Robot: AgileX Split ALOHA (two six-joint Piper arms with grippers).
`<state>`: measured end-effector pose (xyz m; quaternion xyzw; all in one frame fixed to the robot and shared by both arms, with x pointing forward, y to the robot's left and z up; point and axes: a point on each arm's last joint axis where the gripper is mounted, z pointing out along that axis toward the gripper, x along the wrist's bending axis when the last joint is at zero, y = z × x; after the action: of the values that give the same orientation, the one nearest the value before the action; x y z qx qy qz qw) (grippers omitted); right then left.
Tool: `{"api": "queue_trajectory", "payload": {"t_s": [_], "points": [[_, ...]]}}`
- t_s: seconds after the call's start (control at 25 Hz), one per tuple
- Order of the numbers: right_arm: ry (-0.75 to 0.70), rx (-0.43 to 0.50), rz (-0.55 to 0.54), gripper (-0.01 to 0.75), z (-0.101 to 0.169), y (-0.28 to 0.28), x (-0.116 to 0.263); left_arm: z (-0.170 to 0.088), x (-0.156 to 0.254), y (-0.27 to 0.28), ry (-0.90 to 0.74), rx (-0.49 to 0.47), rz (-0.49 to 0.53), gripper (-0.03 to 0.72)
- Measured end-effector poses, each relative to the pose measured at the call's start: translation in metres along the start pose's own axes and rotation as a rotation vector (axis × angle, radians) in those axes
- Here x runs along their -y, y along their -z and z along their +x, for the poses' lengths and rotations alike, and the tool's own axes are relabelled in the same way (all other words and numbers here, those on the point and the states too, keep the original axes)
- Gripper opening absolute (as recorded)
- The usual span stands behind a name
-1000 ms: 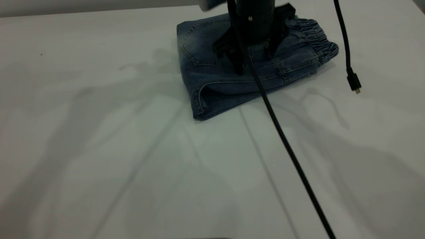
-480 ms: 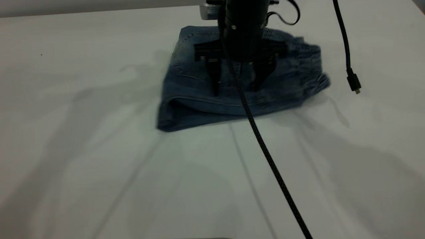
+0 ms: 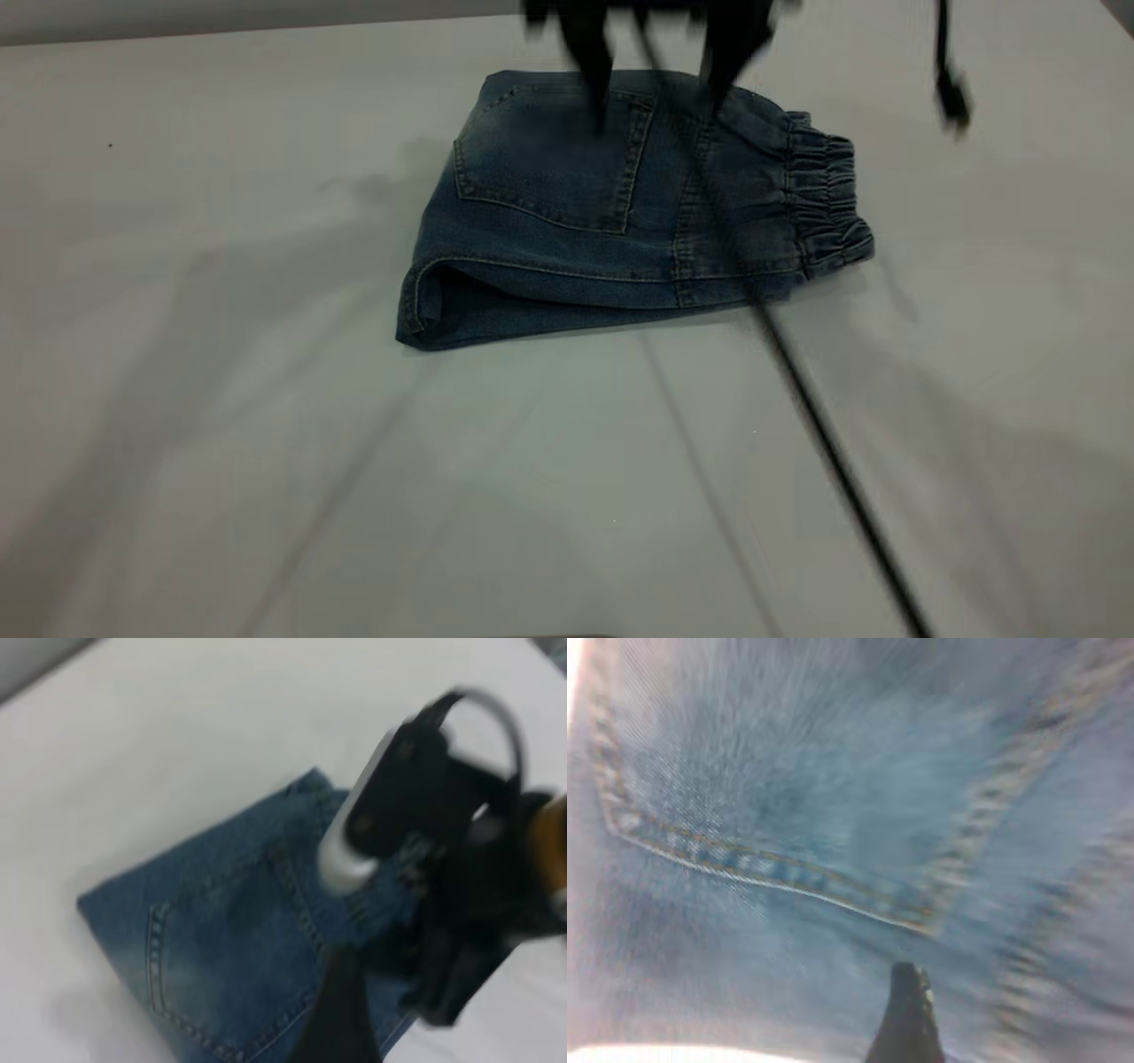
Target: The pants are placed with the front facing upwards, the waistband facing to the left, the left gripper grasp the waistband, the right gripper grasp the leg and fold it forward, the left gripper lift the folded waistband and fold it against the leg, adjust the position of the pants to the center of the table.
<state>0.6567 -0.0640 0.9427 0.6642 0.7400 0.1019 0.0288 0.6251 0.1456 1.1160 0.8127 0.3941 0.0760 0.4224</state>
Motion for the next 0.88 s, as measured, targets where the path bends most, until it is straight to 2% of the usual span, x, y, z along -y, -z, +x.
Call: {"api": "queue_trajectory", "payload": {"t_s": [0.16,0.32,0.44,0.72,0.88], "points": [[0.098,0.025,-0.058,0.506,-0.005,0.069,0.004,-0.02,-0.008,0.039,-0.075,-0.005,-0.015,0.57],[0.236,0.006,-0.107,0.506,-0.009,0.128,0.016,-0.039,-0.005,0.076,-0.128,-0.008,0.044,0.57],[0.272,-0.059,-0.179,0.506,-0.009,0.173,0.029,-0.053,0.0,0.103,-0.137,-0.011,0.094,0.57],[0.332,-0.261,-0.393,0.506,-0.015,0.29,0.08,-0.073,0.003,0.153,-0.1,-0.119,0.027,0.57],[0.356,-0.298,-0.481,0.506,-0.03,0.332,0.121,-0.087,0.012,0.178,-0.083,-0.146,-0.011,0.57]]}}
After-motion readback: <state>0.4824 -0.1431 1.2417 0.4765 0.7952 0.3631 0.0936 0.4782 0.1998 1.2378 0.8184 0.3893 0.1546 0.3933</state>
